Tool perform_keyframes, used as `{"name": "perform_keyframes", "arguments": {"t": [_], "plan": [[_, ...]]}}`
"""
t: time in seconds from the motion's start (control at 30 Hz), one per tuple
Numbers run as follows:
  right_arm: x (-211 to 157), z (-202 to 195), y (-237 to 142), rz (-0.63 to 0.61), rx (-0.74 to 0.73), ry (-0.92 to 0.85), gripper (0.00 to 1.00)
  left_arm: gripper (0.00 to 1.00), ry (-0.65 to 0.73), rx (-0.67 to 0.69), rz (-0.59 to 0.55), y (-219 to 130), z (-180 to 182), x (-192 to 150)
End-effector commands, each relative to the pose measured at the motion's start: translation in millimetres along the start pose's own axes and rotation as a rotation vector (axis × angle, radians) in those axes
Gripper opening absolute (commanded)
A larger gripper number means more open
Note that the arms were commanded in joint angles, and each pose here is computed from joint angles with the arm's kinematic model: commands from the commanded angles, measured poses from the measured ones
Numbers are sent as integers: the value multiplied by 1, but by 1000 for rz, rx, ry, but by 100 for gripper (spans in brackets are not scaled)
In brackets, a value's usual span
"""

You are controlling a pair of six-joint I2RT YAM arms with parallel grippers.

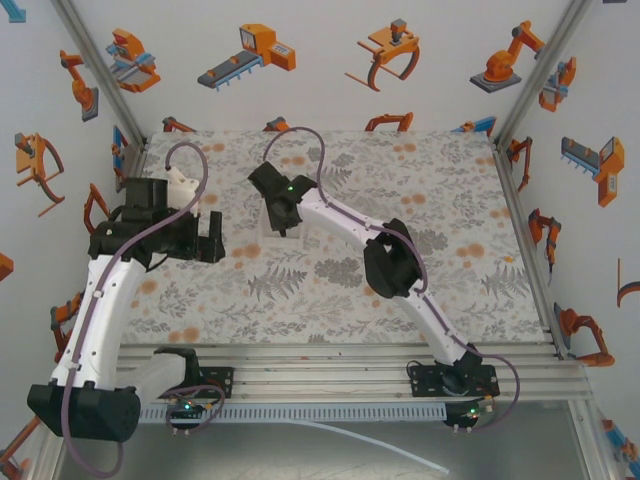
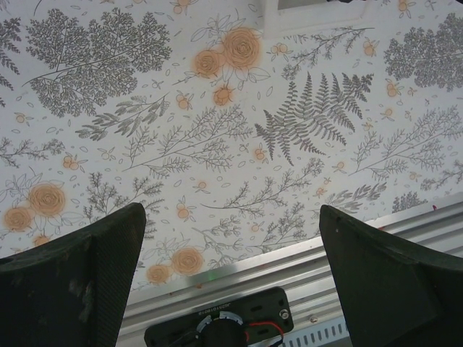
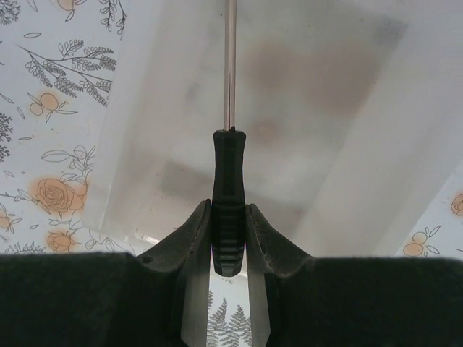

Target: Put the screwdriver in the bin

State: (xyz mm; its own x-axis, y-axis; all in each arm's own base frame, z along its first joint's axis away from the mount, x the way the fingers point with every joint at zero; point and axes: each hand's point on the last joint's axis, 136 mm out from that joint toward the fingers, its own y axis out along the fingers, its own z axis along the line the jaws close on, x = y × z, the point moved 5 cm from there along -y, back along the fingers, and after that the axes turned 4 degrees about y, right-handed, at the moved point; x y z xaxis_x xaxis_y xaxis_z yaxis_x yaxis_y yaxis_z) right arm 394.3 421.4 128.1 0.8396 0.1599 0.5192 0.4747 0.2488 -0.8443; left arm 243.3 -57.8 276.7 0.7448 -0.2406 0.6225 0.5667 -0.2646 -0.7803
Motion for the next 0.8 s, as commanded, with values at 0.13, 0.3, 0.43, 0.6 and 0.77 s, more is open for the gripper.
{"name": "perform_keyframes", "arguments": {"t": [0.13, 0.3, 0.43, 0.6, 0.77], "plan": [[7, -8, 13, -3, -5, 38, 19, 97, -14, -18, -14, -4, -3, 7], [6, -10, 19, 3, -4, 42, 19, 97, -18, -18, -15, -4, -3, 8], [5, -10, 23, 13, 2, 45, 20, 97, -21, -17, -10, -3, -3, 8], [3, -10, 26, 22, 4, 45, 22, 97, -21, -18, -6, -3, -3, 7], [2, -11, 28, 27, 5, 51, 27, 97, -22, -15, -6, -3, -3, 6]]}}
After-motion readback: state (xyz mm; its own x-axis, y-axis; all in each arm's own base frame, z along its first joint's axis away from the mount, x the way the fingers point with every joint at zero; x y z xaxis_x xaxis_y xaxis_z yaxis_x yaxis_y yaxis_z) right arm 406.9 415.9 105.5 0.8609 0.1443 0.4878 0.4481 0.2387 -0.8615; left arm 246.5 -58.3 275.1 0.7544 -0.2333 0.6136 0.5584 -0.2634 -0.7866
